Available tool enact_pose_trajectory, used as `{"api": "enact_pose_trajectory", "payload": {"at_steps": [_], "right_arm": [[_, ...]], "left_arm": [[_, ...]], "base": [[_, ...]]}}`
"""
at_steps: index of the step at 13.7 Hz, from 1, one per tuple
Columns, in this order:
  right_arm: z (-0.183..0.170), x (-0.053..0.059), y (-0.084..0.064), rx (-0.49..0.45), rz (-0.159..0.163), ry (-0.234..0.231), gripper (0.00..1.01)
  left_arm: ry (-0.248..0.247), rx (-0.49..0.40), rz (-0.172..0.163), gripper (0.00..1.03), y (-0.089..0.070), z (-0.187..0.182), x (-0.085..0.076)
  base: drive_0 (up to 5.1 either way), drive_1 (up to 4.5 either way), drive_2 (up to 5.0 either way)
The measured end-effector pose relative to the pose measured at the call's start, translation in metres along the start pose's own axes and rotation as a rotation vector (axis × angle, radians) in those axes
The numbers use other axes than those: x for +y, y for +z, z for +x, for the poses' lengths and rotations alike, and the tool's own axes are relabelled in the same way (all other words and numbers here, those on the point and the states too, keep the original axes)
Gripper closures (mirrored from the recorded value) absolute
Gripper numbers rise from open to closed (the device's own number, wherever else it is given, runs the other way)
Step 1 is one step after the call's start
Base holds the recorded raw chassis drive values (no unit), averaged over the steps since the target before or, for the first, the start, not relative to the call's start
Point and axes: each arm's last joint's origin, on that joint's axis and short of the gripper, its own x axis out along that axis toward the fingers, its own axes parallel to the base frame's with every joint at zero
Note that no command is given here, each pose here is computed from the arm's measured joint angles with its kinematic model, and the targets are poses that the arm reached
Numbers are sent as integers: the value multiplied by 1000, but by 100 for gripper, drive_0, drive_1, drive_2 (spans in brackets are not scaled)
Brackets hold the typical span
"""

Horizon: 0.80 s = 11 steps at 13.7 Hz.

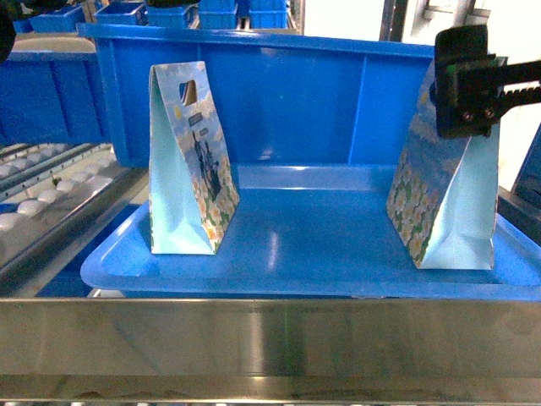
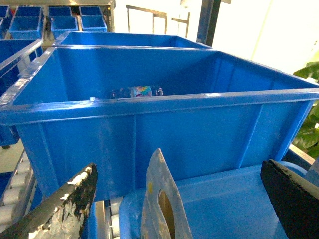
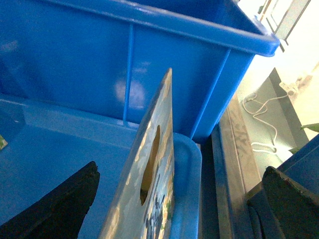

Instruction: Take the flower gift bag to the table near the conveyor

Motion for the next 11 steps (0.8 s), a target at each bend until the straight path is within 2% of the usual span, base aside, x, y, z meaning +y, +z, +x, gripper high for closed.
{"api": "enact_pose_trajectory", "payload": {"at_steps": [2, 7, 8, 11], "right_arm": [[7, 2, -8, 32, -6, 9, 3], [14, -1, -5, 41, -1, 3, 3], [14, -2, -5, 40, -2, -11, 6], [14, 3, -5, 47, -9, -6, 41]], "left_arm": [[0, 0, 0, 5, 0, 0, 0], [0, 0, 0, 5, 0, 0, 0], [0, 0, 0, 5, 0, 0, 0], [0, 0, 0, 5, 0, 0, 0]], "base": [[0, 0, 0], [0, 0, 0], [0, 0, 0], [0, 0, 0]]}}
